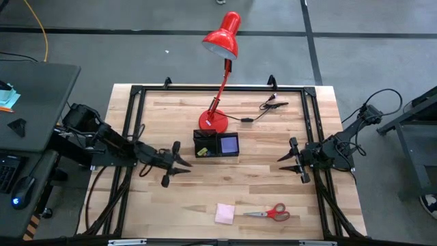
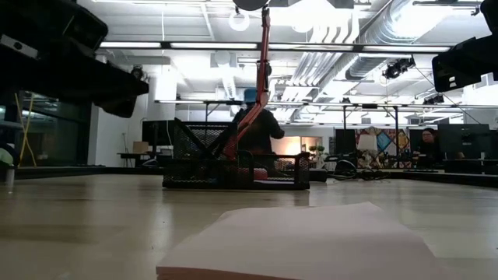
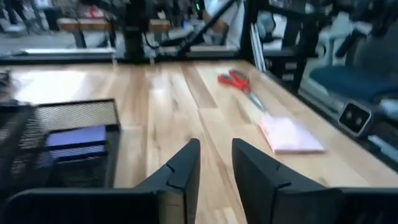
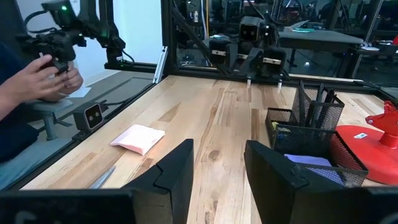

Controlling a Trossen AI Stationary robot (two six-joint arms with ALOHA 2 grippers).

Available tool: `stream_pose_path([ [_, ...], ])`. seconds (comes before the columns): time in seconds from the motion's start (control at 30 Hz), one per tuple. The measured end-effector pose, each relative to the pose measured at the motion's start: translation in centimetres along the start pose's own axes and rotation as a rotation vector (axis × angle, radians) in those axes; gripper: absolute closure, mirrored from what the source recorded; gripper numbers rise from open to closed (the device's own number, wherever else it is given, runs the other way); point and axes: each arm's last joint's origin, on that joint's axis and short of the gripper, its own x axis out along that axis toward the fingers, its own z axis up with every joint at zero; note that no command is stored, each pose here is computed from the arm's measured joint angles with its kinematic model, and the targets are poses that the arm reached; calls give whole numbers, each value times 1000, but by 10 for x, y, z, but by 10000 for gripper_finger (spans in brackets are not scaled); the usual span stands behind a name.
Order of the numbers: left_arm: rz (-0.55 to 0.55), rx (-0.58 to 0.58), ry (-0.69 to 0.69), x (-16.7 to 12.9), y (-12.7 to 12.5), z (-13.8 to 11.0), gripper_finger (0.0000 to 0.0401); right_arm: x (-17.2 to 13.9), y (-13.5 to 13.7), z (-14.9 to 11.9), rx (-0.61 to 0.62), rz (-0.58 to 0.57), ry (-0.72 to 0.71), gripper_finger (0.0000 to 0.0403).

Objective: Pick and place office supplies into organizer
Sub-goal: Put the pink sticky notes into the black desk organizer

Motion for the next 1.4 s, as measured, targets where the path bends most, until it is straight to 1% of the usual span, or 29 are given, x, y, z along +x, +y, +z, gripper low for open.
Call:
stream_pose_path([
  [0.1, 7, -4, 101, 17, -3, 5, 296, 0, 0, 0, 0, 0, 0, 269],
  [0.2, -4, 15, 196, 37, -9, 17, 266, 0, 0, 0, 0, 0, 0, 269],
  [0.33, -27, 52, 223, 57, -26, 43, 217, 0, 0, 0, 0, 1, 0, 269],
  [0.43, -27, 72, 258, 71, -37, 55, 177, 0, 0, 0, 0, 1, 0, 269],
  [0.57, -18, 95, 342, 90, -51, 56, 120, 0, 0, 0, 0, 1, 0, 269],
  [0.67, 0, 79, 394, 107, -59, 55, 69, 0, 0, 0, 0, 1, 0, 269],
  [0.77, 4, 80, 460, 127, -65, 49, 19, 0, 0, 0, 0, 1, 0, 269],
  [0.8, 16, 81, 486, 132, -66, 46, 10, 0, 0, 0, 0, 1, 0, 269],
  [0.83, 28, 84, 497, 138, -68, 45, 8, 0, 0, 0, 0, 1, 0, 269],
  [0.93, 47, 94, 498, 153, -77, 49, 19, 0, 0, 0, 0, 1, 0, 269],
  [1.0, 51, 102, 512, 158, -83, 50, 22, 0, 0, 0, 0, 1, 0, 269],
  [1.13, 31, 100, 492, 168, -98, 57, 9, 0, 0, 0, 0, 0, 0, 269],
  [1.23, 51, 128, 515, 172, -107, 51, 4, 0, 0, 0, 0, 0, 0, 269],
  [1.4, 61, 145, 520, 178, -118, 40, 17, 0, 0, 0, 0, 0, 1, 269],
])
